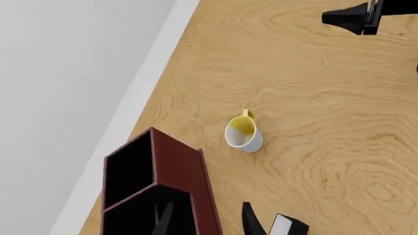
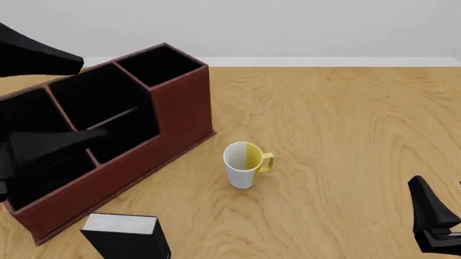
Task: Pick up the book and place it in the front compartment of the caddy.
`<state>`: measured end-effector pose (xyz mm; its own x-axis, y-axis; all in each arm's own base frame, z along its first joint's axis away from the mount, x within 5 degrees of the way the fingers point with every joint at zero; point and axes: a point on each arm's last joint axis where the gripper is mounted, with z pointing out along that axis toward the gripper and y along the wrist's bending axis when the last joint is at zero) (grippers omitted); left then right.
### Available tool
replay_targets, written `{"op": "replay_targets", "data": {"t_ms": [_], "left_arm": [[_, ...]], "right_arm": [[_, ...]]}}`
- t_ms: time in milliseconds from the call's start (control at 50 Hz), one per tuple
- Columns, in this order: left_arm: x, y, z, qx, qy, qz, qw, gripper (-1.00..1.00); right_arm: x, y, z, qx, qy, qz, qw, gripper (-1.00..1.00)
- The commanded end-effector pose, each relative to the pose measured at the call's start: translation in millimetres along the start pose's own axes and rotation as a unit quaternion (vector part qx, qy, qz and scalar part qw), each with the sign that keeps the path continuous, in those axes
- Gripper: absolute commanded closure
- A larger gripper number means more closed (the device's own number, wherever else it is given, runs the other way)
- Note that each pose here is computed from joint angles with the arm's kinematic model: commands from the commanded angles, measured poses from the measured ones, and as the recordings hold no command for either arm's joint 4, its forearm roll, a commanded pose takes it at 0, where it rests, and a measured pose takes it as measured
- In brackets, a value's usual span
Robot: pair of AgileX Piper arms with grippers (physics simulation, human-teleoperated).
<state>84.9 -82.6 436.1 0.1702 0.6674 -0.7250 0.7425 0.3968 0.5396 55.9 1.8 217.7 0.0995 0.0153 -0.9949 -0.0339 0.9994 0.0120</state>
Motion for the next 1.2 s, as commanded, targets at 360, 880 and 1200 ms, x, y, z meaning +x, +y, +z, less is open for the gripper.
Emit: {"op": "replay_targets", "data": {"t_ms": [360, 880, 1200], "left_arm": [[-7.9, -11.6, 25.7, 0.145, 0.118, 0.062, 0.9805, -1.00], [26.9, -47.0, 55.5, 0.216, 0.186, 0.077, 0.9554, -1.00], [51.5, -55.6, 60.2, 0.233, 0.215, 0.103, 0.9429, -1.00]], "right_arm": [[1.5, 0.4, 1.4, -0.003, 0.002, -0.005, 1.0000, -1.00], [2.4, 0.2, 0.4, -0.002, 0.004, -0.009, 0.9999, -1.00], [3.0, 0.5, 0.4, -0.004, 0.005, -0.012, 0.9999, -1.00]]}}
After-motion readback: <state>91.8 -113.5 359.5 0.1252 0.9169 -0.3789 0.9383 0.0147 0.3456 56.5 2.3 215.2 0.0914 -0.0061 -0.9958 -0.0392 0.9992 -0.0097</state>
